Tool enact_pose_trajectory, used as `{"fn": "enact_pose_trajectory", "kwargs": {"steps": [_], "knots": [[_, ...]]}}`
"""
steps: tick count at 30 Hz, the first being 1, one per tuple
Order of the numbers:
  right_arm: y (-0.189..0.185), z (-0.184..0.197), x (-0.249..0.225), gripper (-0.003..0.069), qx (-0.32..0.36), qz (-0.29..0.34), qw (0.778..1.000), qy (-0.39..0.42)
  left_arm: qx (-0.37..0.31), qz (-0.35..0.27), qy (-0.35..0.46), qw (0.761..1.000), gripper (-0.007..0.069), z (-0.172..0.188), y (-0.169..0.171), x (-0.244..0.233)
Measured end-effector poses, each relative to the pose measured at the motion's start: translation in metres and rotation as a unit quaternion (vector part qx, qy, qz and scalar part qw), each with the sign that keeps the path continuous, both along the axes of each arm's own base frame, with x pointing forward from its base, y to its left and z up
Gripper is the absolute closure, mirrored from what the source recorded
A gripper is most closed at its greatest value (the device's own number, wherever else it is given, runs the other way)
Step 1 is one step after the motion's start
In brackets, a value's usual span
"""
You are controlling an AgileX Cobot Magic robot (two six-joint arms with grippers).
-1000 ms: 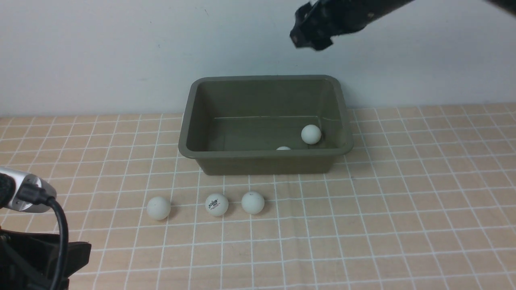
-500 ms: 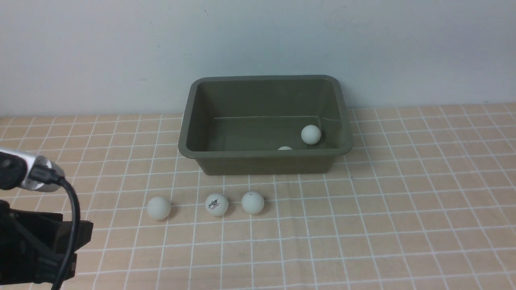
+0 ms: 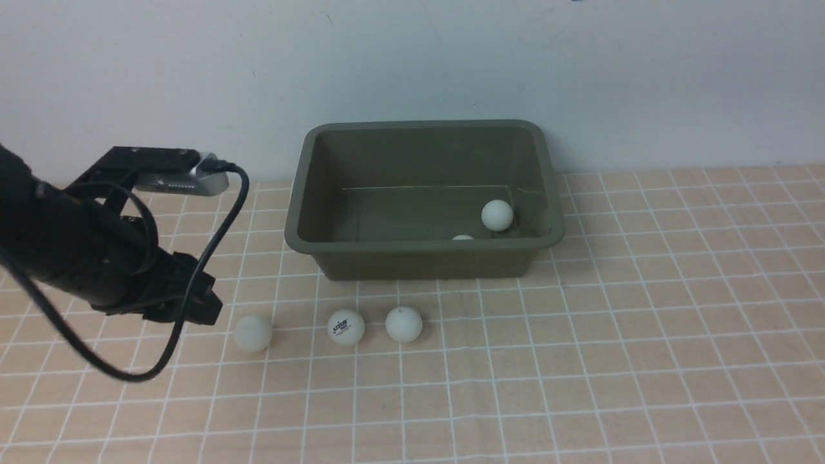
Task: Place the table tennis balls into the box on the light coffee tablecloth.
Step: 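Reach for and grasp a ping pong ball on the table beside the basket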
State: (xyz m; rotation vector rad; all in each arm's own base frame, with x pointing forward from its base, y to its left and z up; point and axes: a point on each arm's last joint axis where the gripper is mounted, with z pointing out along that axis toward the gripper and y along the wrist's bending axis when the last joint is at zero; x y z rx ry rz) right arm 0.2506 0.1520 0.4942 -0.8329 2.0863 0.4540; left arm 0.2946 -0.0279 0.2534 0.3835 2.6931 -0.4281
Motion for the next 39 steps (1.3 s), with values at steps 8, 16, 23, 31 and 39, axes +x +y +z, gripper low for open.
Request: {"fn": "enact_pose_trajectory", "kwargs": {"steps": [8, 16, 23, 31, 39], "knots": [[0.001, 0.000, 0.000, 0.0676, 0.002, 0.003, 1.000, 0.000, 0.010, -0.029, 0.012, 0.999, 0.0315, -0.022, 0.001, 0.040], [0.000, 0.000, 0.000, 0.0676, -0.004, 0.004, 1.000, -0.004, 0.001, -0.037, 0.020, 0.999, 0.0215, -0.034, -0.001, 0.050], [0.000, 0.000, 0.000, 0.0676, -0.008, 0.008, 1.000, -0.008, 0.014, -0.061, 0.024, 0.998, 0.0211, -0.057, -0.020, 0.059], [0.000, 0.000, 0.000, 0.0676, -0.009, 0.008, 1.000, -0.008, 0.083, -0.062, 0.018, 0.994, 0.0211, -0.082, -0.032, 0.068], [0.000, 0.000, 0.000, 0.0676, -0.009, 0.008, 1.000, -0.008, 0.098, -0.048, 0.040, 0.993, 0.0225, -0.093, -0.030, 0.068]]}}
